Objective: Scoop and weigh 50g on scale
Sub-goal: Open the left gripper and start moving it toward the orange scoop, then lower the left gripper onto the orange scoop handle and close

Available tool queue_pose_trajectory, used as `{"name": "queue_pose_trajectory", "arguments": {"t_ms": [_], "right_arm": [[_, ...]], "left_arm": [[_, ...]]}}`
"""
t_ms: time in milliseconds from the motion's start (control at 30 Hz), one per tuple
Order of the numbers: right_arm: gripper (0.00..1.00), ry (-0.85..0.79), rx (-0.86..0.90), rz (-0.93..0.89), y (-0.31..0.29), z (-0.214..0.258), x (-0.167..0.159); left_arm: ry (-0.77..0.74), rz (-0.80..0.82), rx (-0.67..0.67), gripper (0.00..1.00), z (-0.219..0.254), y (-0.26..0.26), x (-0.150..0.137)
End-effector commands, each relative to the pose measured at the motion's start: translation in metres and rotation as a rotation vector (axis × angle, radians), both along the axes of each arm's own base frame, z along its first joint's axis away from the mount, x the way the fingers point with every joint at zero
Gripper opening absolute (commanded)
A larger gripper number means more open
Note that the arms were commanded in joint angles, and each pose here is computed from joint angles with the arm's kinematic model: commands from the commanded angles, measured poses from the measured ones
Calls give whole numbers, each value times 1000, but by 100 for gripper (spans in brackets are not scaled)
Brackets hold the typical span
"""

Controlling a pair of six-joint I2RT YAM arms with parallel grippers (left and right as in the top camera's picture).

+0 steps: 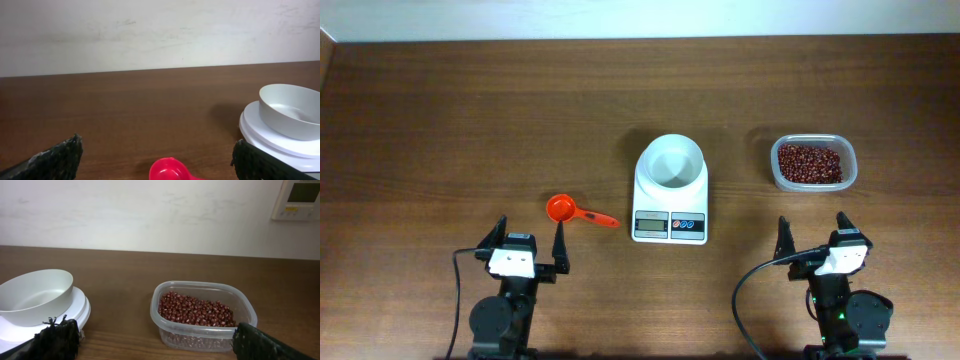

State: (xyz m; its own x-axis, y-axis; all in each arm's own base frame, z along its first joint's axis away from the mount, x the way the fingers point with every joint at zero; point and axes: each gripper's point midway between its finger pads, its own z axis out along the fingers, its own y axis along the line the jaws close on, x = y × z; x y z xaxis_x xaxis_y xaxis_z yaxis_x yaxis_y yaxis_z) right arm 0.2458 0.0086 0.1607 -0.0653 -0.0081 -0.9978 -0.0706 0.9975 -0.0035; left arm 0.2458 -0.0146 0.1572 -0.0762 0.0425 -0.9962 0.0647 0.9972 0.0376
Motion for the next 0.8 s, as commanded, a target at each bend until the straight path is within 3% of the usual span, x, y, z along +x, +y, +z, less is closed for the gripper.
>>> {"name": "queue_pose_trajectory", "arguments": {"t_ms": [0, 67, 233, 400, 533, 667, 767], "right_arm": [[99, 3, -4, 11, 2, -3, 0], [99, 2, -4, 11, 2, -2, 0], [99, 3, -4, 11, 2, -3, 0], [99, 3, -4, 11, 2, -3, 0], [99, 3, -4, 11, 2, -3, 0], [99, 3, -4, 11, 2, -3, 0], [99, 3, -4, 11, 2, -3, 0]], "left_arm": [[-87, 63, 19, 99, 20, 11, 1], [-168, -25, 13, 99, 40, -4, -1], [-270, -32, -4, 99, 76, -5, -7], [-468, 105, -22, 99, 156, 20, -33], [-566, 118, -33, 99, 204, 23, -53], [-577, 118, -34, 99, 246, 23, -52], [-424, 145, -22, 99, 261, 26, -23]]}}
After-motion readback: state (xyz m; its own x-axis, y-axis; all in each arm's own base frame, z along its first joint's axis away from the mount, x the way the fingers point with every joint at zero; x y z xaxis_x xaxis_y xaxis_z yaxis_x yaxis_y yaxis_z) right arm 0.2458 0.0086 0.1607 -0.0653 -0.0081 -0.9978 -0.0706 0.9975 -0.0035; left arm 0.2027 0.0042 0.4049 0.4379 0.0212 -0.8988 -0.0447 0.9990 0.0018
